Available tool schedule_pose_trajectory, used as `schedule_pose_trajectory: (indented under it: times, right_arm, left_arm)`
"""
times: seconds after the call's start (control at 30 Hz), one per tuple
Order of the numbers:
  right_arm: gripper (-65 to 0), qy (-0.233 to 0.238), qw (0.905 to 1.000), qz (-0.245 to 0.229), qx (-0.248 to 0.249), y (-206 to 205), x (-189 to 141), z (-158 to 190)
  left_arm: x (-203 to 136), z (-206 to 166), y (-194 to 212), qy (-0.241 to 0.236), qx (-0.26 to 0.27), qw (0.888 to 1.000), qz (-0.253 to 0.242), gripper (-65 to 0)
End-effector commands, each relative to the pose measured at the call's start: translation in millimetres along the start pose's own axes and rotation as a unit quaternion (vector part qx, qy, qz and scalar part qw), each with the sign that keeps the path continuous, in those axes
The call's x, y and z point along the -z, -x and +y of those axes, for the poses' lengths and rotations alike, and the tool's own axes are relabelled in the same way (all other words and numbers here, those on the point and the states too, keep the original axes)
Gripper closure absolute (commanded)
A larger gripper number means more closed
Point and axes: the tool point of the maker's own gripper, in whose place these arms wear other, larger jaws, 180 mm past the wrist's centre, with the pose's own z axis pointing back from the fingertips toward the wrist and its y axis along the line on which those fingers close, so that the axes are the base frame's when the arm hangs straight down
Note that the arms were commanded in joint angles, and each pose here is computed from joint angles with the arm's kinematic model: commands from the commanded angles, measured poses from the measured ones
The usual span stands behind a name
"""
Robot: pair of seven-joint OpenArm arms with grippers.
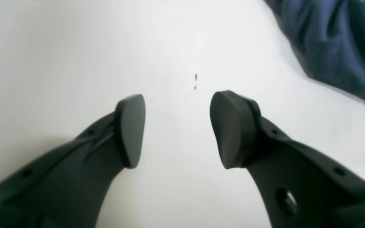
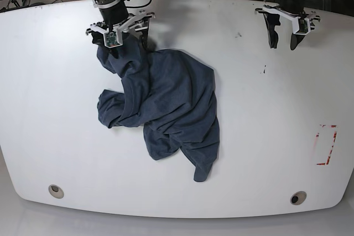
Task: Fold the T-shirt properly
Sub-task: 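Lower both grippers toward the navy T-shirt heap, then grasp the bunched edge of the navy T-shirt with the right gripper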
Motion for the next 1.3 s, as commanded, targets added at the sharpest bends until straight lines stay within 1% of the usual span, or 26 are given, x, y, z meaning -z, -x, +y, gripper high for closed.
schedule_pose_trajectory:
  times: [0.0,0.03,0.1,0.23,0.37,0.43,0.5,0.63,0.77,0.83,1.1,1.17,1.27]
  right_arm:
    - [-46.4,-0.005,0.9995,-0.029,0.010,-15,-1,1]
    - [-46.5,-0.004,0.9995,-0.031,0.011,-16,-1,-1]
    - [-46.7,0.011,0.9994,-0.030,0.014,-15,-5,-14]
    - [-46.8,0.019,0.9993,-0.031,0.011,-15,-4,-22]
    - [-46.9,0.021,0.9994,-0.029,0.001,-14,-3,-29]
    - [-47.0,0.015,0.9995,-0.028,-0.006,-15,7,-34]
    - [-46.9,0.012,0.9996,-0.026,-0.010,-14,9,-33]
    - [-46.8,0.001,0.9996,-0.025,-0.012,-15,14,-27]
    - [-46.7,-0.018,0.9995,-0.023,-0.014,-16,18,-13]
    - [-46.9,-0.050,0.9983,-0.028,-0.015,-20,20,11]
    - [-46.6,-0.065,0.9974,-0.027,-0.014,-21,22,23]
    - [-45.9,-0.066,0.9974,-0.027,-0.014,-22,22,24]
    - [-41.3,-0.075,0.9967,-0.026,-0.015,-20,21,31]
  left_arm:
    - [-2,1,-11,0.002,0.003,1.000,-0.020,-33.8]
    - [-2,1,-11,0.002,0.004,1.000,-0.020,-33.8]
    - [2,2,-14,0.001,0.002,1.000,-0.026,-33.8]
    - [3,2,-14,0.002,0.002,1.000,-0.025,-33.8]
    - [4,2,-15,0.001,0.001,1.000,-0.027,-33.8]
    - [7,-2,-18,0.006,-0.003,1.000,-0.030,-33.9]
    - [8,-3,-18,0.007,-0.003,1.000,-0.031,-33.9]
    - [8,-3,-18,0.008,-0.003,1.000,-0.030,-33.9]
    - [9,-5,-18,0.012,-0.004,0.999,-0.030,-33.9]
    - [9,-5,-22,0.012,0.002,0.999,-0.036,-34.1]
    - [10,-10,-28,0.018,0.001,0.999,-0.042,-34.0]
    - [11,-11,-29,0.020,0.002,0.999,-0.044,-34.1]
    - [12,-6,-33,0.013,0.004,0.999,-0.050,-33.8]
